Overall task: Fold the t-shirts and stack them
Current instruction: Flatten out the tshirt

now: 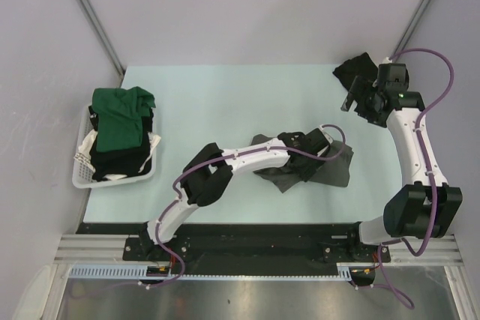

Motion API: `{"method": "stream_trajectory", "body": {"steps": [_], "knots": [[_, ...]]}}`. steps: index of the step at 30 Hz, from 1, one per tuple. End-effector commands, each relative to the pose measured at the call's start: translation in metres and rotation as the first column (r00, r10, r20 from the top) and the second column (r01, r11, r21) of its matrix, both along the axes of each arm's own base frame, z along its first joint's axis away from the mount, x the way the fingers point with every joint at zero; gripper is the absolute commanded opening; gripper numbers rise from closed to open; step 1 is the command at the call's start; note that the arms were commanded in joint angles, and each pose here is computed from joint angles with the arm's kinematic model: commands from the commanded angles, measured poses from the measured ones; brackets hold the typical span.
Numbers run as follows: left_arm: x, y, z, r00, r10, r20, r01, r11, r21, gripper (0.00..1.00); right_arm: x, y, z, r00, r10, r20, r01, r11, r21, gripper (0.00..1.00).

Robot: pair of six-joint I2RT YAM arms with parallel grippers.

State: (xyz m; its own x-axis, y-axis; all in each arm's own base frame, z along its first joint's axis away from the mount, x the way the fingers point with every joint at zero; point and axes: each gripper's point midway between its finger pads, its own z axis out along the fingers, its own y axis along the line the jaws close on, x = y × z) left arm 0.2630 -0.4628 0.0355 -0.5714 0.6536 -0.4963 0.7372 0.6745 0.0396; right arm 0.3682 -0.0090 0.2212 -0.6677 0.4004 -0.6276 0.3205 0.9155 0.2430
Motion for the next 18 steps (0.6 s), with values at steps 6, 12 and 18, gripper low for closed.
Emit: {"method": "stream_trajectory", "body": {"steps": [6,12,18], "knots": [[0.007,-0.022,0.016,1.000,0.010,0.016,-0.009,0.997,-0.073,0.77,0.000,0.007,-0.003,1.000,0.019,-0.016,-0.019,1.000,0.016,1.00],[0.015,-0.025,0.032,0.999,0.025,0.033,-0.021,0.994,-0.109,0.77,0.000,0.009,-0.005,0.999,0.023,-0.022,-0.023,1.000,0.019,1.00],[0.017,-0.023,0.013,0.999,0.030,0.019,-0.029,0.997,-0.077,0.77,0.000,0.011,-0.007,0.999,0.032,-0.030,-0.031,0.999,0.020,1.00]]}}
